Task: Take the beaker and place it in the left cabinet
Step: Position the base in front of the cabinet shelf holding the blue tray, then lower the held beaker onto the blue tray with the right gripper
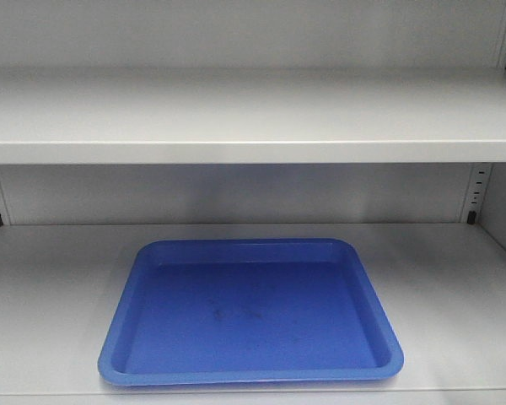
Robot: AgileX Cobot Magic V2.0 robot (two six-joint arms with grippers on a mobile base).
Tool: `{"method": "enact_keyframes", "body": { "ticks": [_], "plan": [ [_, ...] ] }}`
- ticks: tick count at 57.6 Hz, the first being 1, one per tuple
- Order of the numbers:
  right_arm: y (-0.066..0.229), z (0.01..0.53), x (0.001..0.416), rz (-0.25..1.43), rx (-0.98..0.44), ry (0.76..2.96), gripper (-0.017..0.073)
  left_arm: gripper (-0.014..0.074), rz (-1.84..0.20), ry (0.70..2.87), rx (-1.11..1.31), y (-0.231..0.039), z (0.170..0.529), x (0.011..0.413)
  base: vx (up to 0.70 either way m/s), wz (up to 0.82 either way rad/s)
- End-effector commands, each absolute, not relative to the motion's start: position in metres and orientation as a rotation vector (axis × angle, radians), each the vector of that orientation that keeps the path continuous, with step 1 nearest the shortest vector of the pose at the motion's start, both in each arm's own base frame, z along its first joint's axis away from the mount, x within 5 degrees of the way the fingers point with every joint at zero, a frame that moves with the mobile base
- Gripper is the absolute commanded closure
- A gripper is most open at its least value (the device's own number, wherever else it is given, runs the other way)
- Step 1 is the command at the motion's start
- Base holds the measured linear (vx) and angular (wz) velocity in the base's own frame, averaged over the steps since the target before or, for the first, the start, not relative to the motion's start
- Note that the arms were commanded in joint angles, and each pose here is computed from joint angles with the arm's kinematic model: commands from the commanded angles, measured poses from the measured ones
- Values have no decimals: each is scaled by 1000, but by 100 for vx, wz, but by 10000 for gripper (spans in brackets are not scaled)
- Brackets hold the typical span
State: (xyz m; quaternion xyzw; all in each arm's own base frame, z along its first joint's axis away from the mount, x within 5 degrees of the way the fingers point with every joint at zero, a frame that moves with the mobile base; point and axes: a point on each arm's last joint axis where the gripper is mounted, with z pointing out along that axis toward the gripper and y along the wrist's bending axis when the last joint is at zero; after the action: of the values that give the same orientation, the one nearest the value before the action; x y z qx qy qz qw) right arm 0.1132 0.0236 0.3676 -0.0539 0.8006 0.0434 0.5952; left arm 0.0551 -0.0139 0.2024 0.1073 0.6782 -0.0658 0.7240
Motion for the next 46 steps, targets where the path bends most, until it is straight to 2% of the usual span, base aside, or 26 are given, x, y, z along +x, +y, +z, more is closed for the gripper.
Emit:
{"method": "enact_keyframes", "body": {
  "ticks": [1, 29, 46],
  "plan": [
    [25, 383, 114, 111, -152, 1759, 565, 593, -161, 1415, 217, -14, 205, 54, -1, 2],
    [30, 387, 118, 144, -170, 1711, 565, 593, -161, 1415, 217, -14, 205, 54, 0, 1],
    [75, 373, 183, 245, -347, 1628, 562, 593, -161, 1415, 217, -14, 205, 54, 0, 0]
  ]
}}
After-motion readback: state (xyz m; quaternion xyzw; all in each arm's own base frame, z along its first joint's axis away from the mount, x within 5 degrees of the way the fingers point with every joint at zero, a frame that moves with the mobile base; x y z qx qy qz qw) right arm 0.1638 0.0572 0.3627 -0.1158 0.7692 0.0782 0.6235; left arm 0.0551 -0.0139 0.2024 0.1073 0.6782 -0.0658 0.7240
